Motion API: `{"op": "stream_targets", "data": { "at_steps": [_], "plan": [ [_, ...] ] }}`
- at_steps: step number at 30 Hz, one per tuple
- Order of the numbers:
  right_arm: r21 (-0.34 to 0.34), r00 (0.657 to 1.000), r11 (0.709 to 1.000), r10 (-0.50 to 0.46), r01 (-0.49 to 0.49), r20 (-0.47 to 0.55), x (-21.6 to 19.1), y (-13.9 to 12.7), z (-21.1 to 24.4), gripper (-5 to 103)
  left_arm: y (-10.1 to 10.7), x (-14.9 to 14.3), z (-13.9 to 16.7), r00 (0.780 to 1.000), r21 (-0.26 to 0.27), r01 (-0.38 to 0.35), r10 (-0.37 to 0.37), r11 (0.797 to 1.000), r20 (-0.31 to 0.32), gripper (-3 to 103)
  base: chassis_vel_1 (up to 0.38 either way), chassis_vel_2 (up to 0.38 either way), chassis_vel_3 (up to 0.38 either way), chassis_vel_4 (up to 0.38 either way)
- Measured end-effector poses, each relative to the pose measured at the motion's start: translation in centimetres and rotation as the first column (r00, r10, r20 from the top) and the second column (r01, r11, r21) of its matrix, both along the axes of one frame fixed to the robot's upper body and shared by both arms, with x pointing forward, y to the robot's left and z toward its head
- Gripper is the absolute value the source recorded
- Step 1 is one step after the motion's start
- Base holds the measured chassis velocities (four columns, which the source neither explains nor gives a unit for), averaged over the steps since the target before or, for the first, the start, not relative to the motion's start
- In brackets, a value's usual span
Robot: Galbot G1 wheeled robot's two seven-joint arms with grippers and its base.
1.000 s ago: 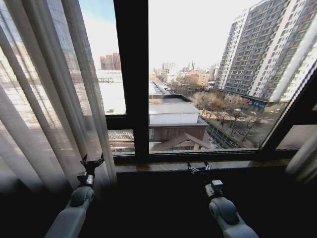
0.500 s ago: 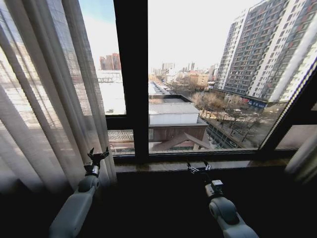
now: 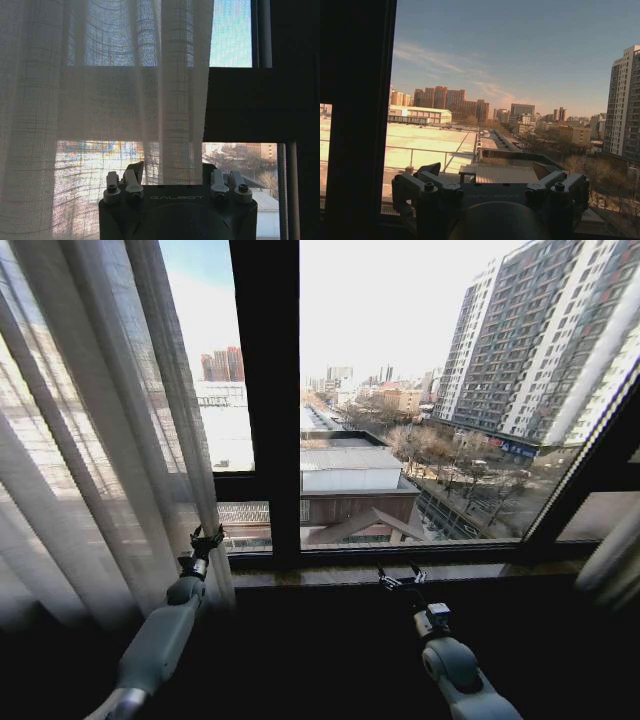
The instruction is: Open the curtains by pulling them apart, changing their state from closed to fully open.
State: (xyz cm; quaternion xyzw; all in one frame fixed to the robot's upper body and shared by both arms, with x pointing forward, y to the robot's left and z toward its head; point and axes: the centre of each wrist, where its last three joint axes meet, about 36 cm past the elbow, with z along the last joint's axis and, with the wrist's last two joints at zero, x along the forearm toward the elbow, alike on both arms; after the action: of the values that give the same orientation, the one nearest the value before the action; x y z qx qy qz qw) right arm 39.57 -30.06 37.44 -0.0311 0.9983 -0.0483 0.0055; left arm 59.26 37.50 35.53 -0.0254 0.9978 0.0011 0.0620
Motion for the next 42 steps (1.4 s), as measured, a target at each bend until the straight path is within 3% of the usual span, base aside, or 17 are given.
{"op": "stream_targets", "data": {
  "at_steps": [2, 8, 11, 17, 30, 42],
  "plan": [
    [0.0, 1.0, 1.0, 0.0, 0.0, 0.0, 0.0, 0.0, 0.0, 100, 0.1, 0.0, -0.1, 1.0, 0.001, 0.003, -0.003, 1.0, 0.003, 61, 0.0, 0.0, 0.0, 0.0],
    [0.0, 1.0, 1.0, 0.0, 0.0, 0.0, 0.0, 0.0, 0.0, 100, 0.3, -0.1, -0.3, 1.0, -0.003, 0.004, -0.004, 1.0, 0.01, 34, 0.0, 0.0, 0.0, 0.0],
    [0.0, 1.0, 1.0, 0.0, 0.0, 0.0, 0.0, 0.0, 0.0, 100, 0.4, -0.2, -0.4, 1.0, -0.003, 0.001, -0.001, 1.0, 0.009, 29, 0.0, 0.0, 0.0, 0.0],
    [0.0, 1.0, 1.0, 0.0, 0.0, 0.0, 0.0, 0.0, 0.0, 100, 1.3, -0.7, -0.6, 1.0, 0.002, -0.022, 0.022, 1.0, 0.005, 3, 0.0, 0.0, 0.0, 0.0],
    [0.0, 1.0, 1.0, 0.0, 0.0, 0.0, 0.0, 0.0, 0.0, 100, 4.6, -2.9, -0.3, 0.997, 0.023, -0.08, 0.08, 0.997, 0.005, 0, 0.0, 0.0, 0.0, 0.0],
    [0.0, 1.0, 1.0, 0.0, 0.0, 0.0, 0.0, 0.0, 0.0, 100, 4.7, -4.0, -0.6, 0.997, 0.025, -0.08, 0.08, 0.996, 0.003, 0, 0.086, 0.089, -0.076, -0.091]
  ]
}}
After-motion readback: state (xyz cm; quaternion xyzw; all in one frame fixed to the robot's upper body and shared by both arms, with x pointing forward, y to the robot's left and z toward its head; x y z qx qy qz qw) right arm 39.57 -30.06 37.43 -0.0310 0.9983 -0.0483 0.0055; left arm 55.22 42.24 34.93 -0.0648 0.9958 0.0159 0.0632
